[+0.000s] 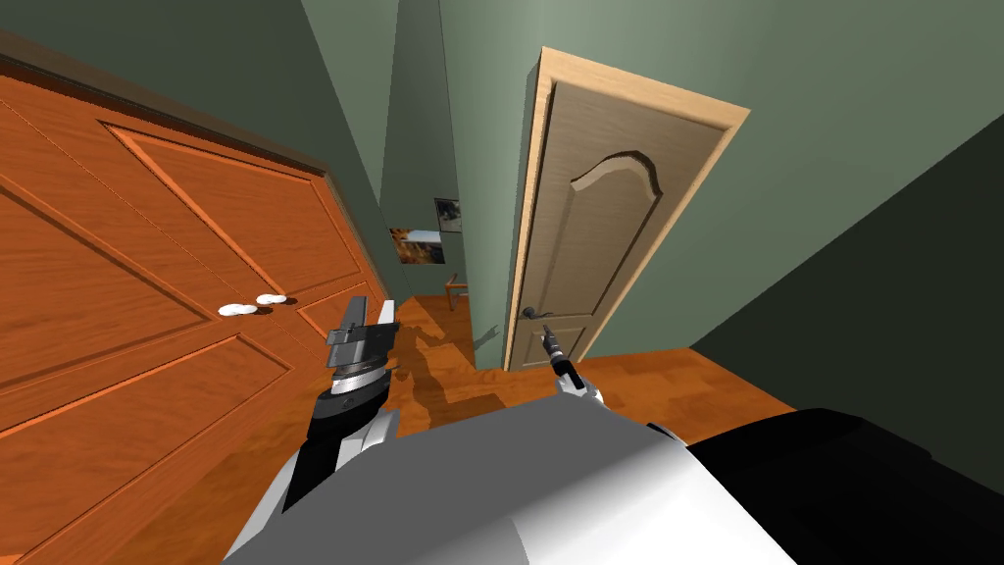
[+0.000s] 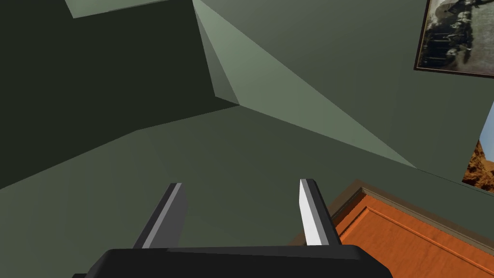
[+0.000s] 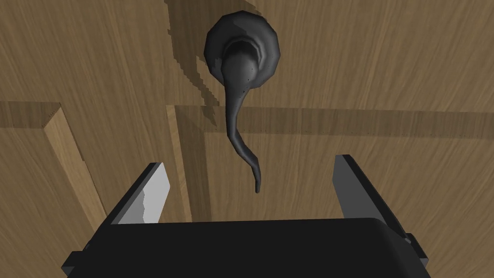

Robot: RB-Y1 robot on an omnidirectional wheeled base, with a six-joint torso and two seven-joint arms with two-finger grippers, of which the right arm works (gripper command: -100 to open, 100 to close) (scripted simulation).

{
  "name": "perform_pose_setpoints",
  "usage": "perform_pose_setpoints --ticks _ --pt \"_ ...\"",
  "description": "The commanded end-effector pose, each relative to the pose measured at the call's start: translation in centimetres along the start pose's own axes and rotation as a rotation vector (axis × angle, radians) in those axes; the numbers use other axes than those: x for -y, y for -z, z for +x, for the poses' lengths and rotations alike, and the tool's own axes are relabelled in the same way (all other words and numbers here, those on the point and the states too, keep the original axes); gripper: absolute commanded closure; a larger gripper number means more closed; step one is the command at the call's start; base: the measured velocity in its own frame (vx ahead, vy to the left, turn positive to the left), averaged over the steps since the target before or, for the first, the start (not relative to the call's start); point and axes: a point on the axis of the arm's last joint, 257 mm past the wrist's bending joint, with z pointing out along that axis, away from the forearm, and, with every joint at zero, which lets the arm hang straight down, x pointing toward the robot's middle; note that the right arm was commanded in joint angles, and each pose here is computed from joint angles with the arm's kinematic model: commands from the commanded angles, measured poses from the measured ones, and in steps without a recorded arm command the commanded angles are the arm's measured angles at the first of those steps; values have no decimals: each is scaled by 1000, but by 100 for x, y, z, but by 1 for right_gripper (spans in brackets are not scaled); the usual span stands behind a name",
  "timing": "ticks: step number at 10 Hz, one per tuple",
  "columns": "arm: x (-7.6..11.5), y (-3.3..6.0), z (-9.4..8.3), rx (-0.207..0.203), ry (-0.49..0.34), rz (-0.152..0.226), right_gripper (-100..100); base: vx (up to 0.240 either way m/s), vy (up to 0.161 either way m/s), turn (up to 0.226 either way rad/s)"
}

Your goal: Pull the door open

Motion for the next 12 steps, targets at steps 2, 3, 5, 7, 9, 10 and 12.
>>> perform_pose_setpoints --ticks 2,3,5,7,9,10,12 --pt "35 55 -170 24 0 4 -100 74 -4 90" --pt "45 75 -227 32 0 6 -100 180 12 149" --pt "84 172 -489 69 0 10 -100 213 -14 158" --pt "109 265 -720 102 0 12 -100 216 -22 190" --pt "109 288 -777 107 1 11 -100 148 -11 75" --pt "109 288 -777 107 1 11 100 -11 0 -15" --pt "109 288 -777 107 1 11 100 -30 1 1"
